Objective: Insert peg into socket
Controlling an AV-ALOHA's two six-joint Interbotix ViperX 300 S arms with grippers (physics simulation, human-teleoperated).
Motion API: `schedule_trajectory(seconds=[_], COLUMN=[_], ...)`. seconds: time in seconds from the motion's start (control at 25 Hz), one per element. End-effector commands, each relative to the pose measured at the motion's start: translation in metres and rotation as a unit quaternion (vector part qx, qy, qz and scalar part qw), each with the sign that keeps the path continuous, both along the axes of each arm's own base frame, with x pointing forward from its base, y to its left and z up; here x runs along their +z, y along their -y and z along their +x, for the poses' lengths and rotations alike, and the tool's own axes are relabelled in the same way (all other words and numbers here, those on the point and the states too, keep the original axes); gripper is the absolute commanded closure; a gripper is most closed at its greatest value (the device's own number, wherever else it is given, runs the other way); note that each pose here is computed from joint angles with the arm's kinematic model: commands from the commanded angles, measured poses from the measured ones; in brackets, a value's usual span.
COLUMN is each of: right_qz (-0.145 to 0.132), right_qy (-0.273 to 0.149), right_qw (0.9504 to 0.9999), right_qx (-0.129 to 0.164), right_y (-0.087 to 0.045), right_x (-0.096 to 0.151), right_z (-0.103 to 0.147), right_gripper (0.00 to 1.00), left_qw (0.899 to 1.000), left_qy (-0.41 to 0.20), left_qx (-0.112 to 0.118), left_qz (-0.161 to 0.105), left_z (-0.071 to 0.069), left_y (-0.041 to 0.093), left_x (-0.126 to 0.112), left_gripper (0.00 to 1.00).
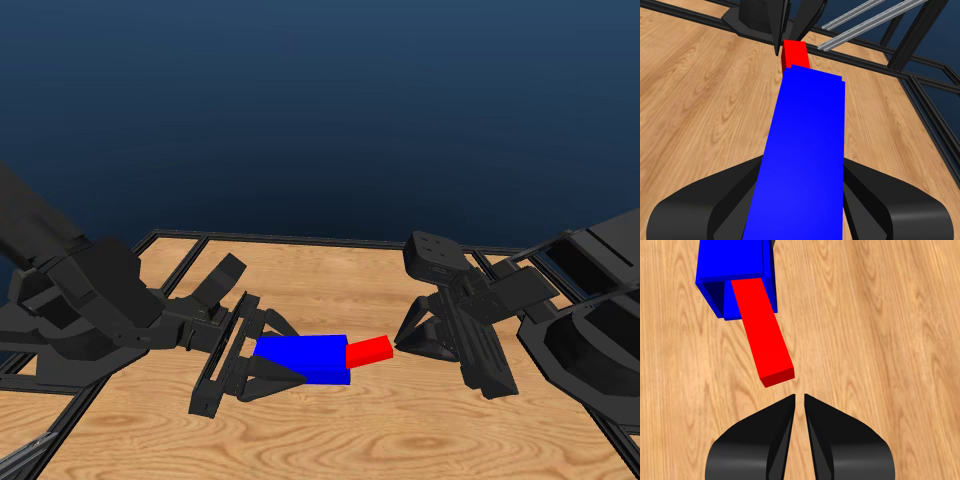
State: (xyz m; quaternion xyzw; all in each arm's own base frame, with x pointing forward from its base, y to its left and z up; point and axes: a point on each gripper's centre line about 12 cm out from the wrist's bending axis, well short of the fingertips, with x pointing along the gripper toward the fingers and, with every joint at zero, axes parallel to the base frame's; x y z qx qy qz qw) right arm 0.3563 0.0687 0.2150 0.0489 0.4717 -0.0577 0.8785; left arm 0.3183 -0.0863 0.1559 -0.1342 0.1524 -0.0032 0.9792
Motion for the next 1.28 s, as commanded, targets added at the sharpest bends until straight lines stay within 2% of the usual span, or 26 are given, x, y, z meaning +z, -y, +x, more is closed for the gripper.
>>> schedule_trajectory(seconds=[0.04, 0.08, 0.16, 0.24, 0.28, 0.36, 0.4, 0.52, 0.56, 0.6, 0.64, 0.68, 0.72, 0.76, 0.84, 0.92, 1.04, 1.08, 1.16, 1.2, 1.24, 1.28], right_qz=[-0.002, -0.002, -0.005, -0.008, -0.005, -0.002, -0.002, 0.008, 0.011, 0.014, 0.014, 0.018, 0.018, 0.019, 0.021, 0.022, 0.028, 0.031, 0.046, 0.056, 0.081, 0.098], right_qy=[0.024, 0.03, 0.04, 0.037, 0.047, 0.052, 0.044, 0.058, 0.064, 0.067, 0.062, 0.072, 0.064, 0.067, 0.068, 0.068, 0.063, 0.064, 0.057, 0.06, 0.08, 0.111], right_qw=[0.9996, 0.9994, 0.999, 0.9989, 0.9983, 0.9978, 0.9982, 0.997, 0.9965, 0.9961, 0.9963, 0.9955, 0.9958, 0.9955, 0.9953, 0.9951, 0.9959, 0.9959, 0.9964, 0.9962, 0.9934, 0.9887], right_qx=[0.014, 0.018, 0.022, 0.028, 0.032, 0.043, 0.041, 0.05, 0.053, 0.056, 0.058, 0.06, 0.062, 0.064, 0.066, 0.068, 0.058, 0.057, 0.042, 0.027, 0.017, 0.021], right_y=[-0.008, -0.009, -0.01, -0.011, -0.013, -0.016, -0.014, -0.018, -0.019, -0.02, -0.021, -0.023, -0.024, -0.025, -0.025, -0.026, -0.022, -0.022, -0.019, -0.012, -0.014, -0.014], right_x=[0.016, 0.018, 0.024, 0.02, 0.023, 0.018, 0.01, 0.008, 0.01, 0.009, 0.003, 0.007, -0.001, 0.0, -0.002, -0.003, -0.005, -0.005, -0.013, -0.017, -0.014, -0.016], right_z=[0.009, 0.008, 0.017, 0.023, 0.028, 0.037, 0.039, 0.051, 0.053, 0.056, 0.058, 0.061, 0.062, 0.063, 0.065, 0.065, 0.058, 0.055, 0.043, 0.038, 0.028, 0.026], right_gripper=[1.0, 1.0, 1.0, 1.0, 1.0, 1.0, 1.0, 1.0, 1.0, 1.0, 1.0, 1.0, 1.0, 1.0, 1.0, 1.0, 1.0, 1.0, 1.0, 1.0, 1.0, 0.08], left_qw=[1.0, 1.0, 0.999, 1.0, 0.999, 1.0, 1.0, 0.999, 1.0, 1.0, 1.0, 1.0, 0.999, 1.0, 1.0, 1.0, 1.0, 1.0, 1.0, 1.0, 1.0, 1.0], left_qy=[0.03, 0.015, 0.031, 0.022, 0.032, 0.021, 0.023, 0.033, 0.017, 0.019, 0.03, 0.028, 0.035, 0.02, 0.028, 0.015, 0.026, 0.007, 0.026, 0.017, 0.026, 0.024], left_qx=[0.006, 0.003, 0.004, 0.003, 0.003, 0.004, 0.0, 0.0, -0.002, -0.002, -0.001, 0.0, 0.0, -0.003, -0.002, -0.004, -0.002, -0.004, -0.002, -0.002, 0.0, 0.004], left_qz=[-0.007, -0.001, -0.007, -0.003, -0.006, -0.001, -0.003, -0.006, 0.002, 0.0, -0.004, -0.005, -0.006, -0.001, -0.005, -0.002, -0.007, -0.001, -0.008, -0.005, -0.007, -0.009], left_z=[0.005, 0.004, 0.008, 0.006, 0.009, 0.009, 0.008, 0.01, 0.006, 0.007, 0.009, 0.01, 0.01, 0.008, 0.01, 0.007, 0.011, 0.006, 0.008, 0.006, 0.007, 0.006], left_y=[-0.001, -0.001, -0.001, 0.0, -0.001, -0.005, -0.001, -0.001, -0.003, -0.002, -0.002, -0.003, -0.002, -0.002, -0.001, -0.001, -0.001, -0.001, -0.001, -0.001, -0.001, -0.003], left_x=[0.014, 0.008, 0.018, 0.011, 0.02, 0.015, 0.016, 0.024, 0.014, 0.015, 0.022, 0.023, 0.024, 0.017, 0.022, 0.015, 0.022, 0.01, 0.02, 0.015, 0.017, 0.017], left_gripper=[1.0, 1.0, 1.0, 1.0, 1.0, 1.0, 1.0, 1.0, 1.0, 1.0, 1.0, 1.0, 1.0, 1.0, 1.0, 1.0, 1.0, 1.0, 1.0, 1.0, 1.0, 1.0])
